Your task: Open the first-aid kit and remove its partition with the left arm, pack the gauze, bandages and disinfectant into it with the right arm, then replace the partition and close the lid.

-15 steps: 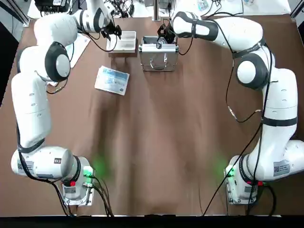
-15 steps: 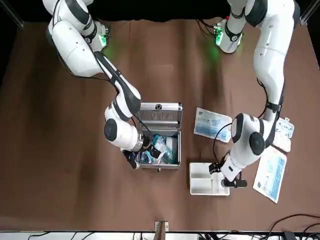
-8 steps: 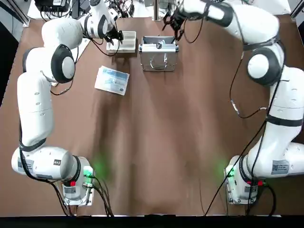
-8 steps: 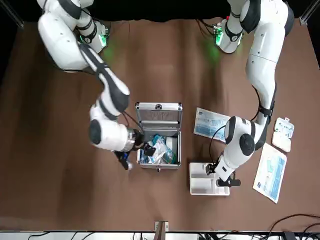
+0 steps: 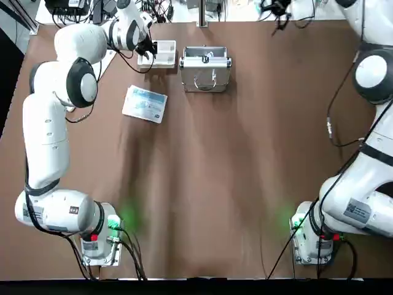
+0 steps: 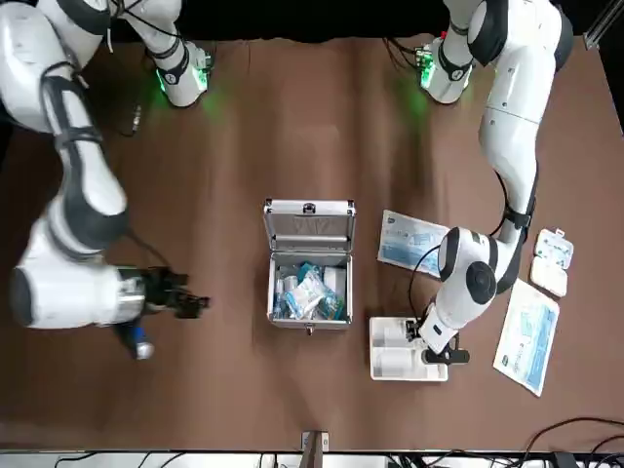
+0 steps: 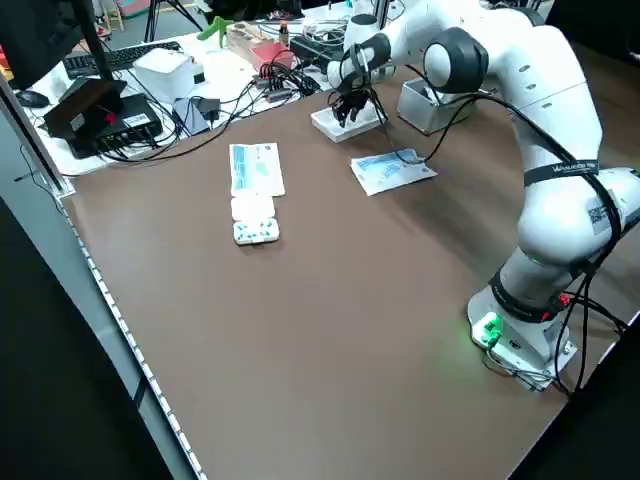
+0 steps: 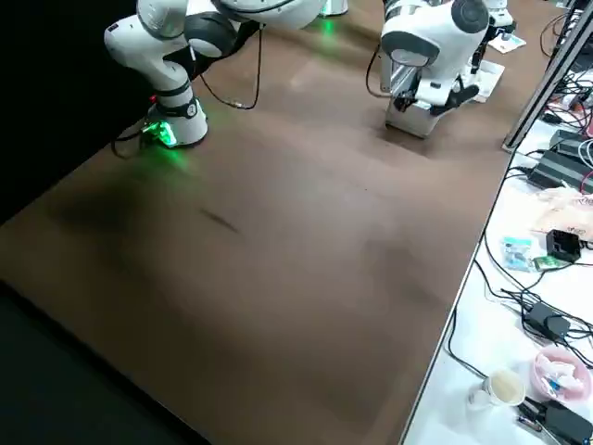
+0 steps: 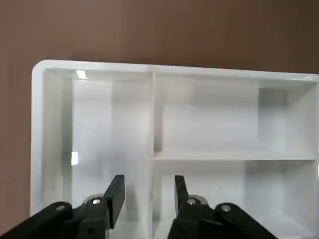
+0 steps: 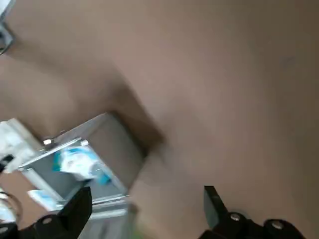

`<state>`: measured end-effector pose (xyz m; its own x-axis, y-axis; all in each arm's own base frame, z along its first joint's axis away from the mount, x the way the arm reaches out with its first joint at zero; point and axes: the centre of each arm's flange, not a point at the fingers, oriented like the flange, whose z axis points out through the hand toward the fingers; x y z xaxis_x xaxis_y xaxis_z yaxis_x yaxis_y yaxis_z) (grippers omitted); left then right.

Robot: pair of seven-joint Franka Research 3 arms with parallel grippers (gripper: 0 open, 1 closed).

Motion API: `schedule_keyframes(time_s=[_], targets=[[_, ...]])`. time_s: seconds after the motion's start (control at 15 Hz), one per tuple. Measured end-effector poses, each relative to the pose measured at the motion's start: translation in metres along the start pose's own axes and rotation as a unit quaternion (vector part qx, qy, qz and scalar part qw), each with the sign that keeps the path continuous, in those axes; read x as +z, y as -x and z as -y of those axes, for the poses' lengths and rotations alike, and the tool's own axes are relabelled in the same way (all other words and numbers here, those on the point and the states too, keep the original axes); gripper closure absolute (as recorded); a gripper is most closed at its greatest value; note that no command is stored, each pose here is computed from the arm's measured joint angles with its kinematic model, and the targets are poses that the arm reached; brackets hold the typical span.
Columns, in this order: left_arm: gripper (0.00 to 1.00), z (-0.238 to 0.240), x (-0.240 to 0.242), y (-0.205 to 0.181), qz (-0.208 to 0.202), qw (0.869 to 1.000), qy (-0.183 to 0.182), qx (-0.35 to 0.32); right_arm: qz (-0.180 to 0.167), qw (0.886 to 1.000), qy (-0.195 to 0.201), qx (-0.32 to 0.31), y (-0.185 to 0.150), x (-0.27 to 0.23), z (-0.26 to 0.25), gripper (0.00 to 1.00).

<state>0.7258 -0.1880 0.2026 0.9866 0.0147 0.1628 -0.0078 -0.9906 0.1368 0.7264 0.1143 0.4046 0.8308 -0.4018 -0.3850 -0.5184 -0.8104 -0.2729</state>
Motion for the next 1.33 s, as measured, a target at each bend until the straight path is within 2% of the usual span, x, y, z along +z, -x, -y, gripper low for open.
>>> schedule_keyframes(time_s=[0.07, 0.13, 0.27, 0.33, 0.4, 0.47, 0.67, 0.87, 1.07, 1.33], targets=[[0.56, 0.000, 0.000, 0.000, 0.000, 1.000, 0.000, 0.000, -0.005, 1.000, 0.006, -0.010, -0.009, -0.013, -0.018, 0.01], [0.65, 0.000, 0.000, 0.000, 0.000, 1.000, 0.000, 0.000, -0.010, 1.000, 0.010, -0.018, -0.016, -0.023, -0.032, 0.01], [0.69, 0.000, 0.001, 0.000, 0.000, 1.000, -0.001, 0.000, -0.020, 0.999, 0.021, -0.033, -0.026, -0.039, -0.054, 0.01], [0.77, 0.000, 0.001, 0.000, 0.001, 1.000, -0.001, 0.000, -0.020, 0.998, 0.038, -0.045, -0.027, -0.047, -0.067, 0.01], [0.80, 0.001, 0.003, 0.001, 0.002, 1.000, -0.001, 0.000, -0.020, 0.998, 0.044, -0.049, -0.027, -0.051, -0.071, 0.01], [0.88, 0.001, 0.004, 0.001, 0.003, 1.000, -0.001, 0.001, -0.023, 0.997, 0.047, -0.053, -0.027, -0.055, -0.075, 0.01], [0.95, 0.000, 0.006, 0.002, 0.003, 1.000, -0.004, 0.005, -0.037, 0.993, 0.080, -0.079, -0.022, -0.073, -0.086, 0.01], [0.97, 0.000, 0.001, -0.001, -0.002, 1.000, -0.005, 0.006, -0.043, 0.986, 0.122, -0.109, 0.000, -0.100, -0.089, 0.01], [0.97, -0.001, -0.010, -0.007, -0.007, 1.000, -0.005, 0.006, -0.075, 0.970, 0.182, -0.140, 0.021, -0.124, -0.083, 0.01], [0.97, -0.003, -0.076, -0.019, 0.014, 1.000, -0.022, 0.009, -0.099, 0.965, 0.187, -0.153, 0.048, -0.155, -0.075, 0.01]])
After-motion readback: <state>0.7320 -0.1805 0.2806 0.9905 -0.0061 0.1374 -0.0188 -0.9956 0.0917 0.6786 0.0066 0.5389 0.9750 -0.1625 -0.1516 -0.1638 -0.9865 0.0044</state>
